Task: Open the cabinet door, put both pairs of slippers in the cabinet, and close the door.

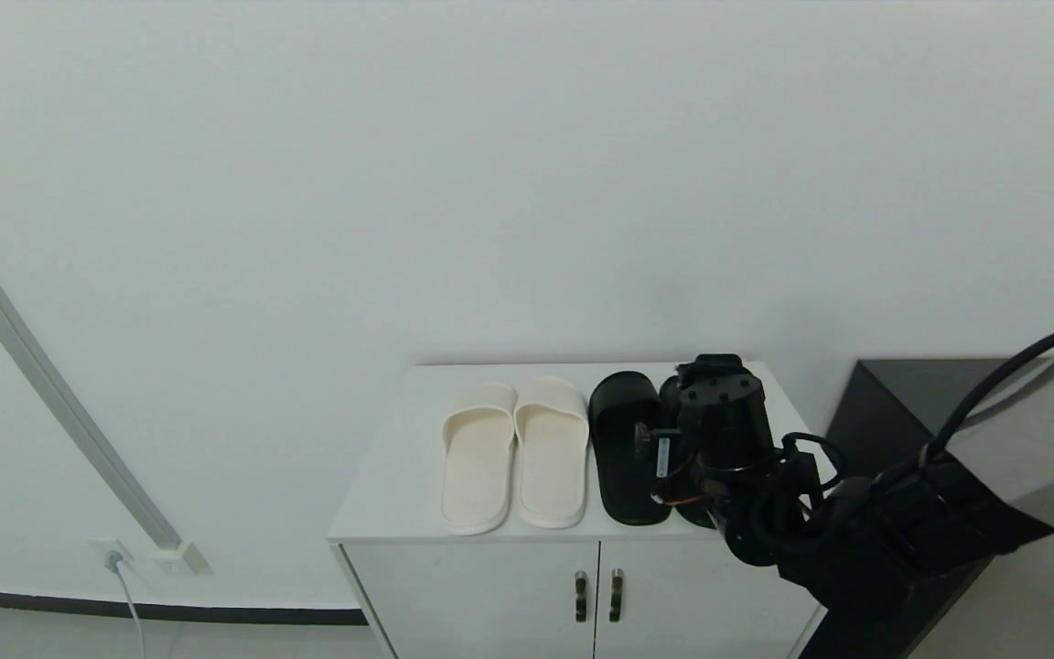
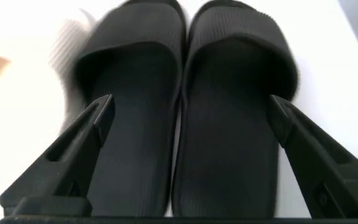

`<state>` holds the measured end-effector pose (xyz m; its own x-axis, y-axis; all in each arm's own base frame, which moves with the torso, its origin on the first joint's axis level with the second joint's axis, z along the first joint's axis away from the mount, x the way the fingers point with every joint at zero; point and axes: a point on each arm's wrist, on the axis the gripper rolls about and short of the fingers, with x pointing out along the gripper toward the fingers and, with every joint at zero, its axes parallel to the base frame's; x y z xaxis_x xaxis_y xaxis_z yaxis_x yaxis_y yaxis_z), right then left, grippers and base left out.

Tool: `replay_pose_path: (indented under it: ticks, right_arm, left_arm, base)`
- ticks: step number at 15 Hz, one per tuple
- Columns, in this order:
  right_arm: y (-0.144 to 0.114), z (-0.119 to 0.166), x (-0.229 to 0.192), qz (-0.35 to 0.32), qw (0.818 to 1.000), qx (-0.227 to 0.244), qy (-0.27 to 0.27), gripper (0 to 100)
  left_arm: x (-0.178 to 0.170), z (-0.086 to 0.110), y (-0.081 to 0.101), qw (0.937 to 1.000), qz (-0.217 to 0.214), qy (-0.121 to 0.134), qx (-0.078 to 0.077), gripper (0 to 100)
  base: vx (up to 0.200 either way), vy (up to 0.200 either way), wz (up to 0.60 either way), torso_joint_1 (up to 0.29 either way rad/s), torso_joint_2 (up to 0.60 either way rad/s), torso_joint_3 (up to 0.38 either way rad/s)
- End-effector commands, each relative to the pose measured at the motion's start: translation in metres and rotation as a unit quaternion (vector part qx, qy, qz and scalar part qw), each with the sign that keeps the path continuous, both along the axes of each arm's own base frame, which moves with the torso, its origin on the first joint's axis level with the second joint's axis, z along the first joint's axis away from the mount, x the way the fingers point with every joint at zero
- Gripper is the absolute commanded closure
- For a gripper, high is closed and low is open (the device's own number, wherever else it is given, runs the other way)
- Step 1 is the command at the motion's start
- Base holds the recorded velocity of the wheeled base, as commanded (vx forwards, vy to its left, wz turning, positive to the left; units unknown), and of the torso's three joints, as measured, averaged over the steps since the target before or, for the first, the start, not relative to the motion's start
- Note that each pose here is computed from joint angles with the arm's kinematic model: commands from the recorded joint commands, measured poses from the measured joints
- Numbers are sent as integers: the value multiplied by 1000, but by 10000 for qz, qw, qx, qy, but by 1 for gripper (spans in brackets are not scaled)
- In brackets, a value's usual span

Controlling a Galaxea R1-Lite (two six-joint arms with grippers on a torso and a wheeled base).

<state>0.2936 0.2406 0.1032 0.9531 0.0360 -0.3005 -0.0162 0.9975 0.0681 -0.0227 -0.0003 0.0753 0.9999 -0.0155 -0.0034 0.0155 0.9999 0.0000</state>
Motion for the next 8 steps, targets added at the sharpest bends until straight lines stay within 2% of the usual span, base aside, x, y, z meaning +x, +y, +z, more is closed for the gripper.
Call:
replay_pose_path:
  ticks: [1, 5, 8]
  right_arm:
    - [6, -23, 21, -172, 9997, -120, 108, 0]
    - [15, -32, 45, -278, 9996, -31, -97, 0]
    - [14, -38, 61, -353, 9991, -136, -203, 0]
  left_arm:
    - [0, 0, 0, 10000, 1, -2, 0, 100]
    - [0, 0, 0, 10000, 1, -2, -8, 100]
    - [0, 0, 0, 10000, 1, 6, -8, 100]
  base:
    - [0, 0, 0, 0, 0, 0]
    - [0, 0, 0, 0, 0, 0]
    - [0, 0, 0, 0, 0, 0]
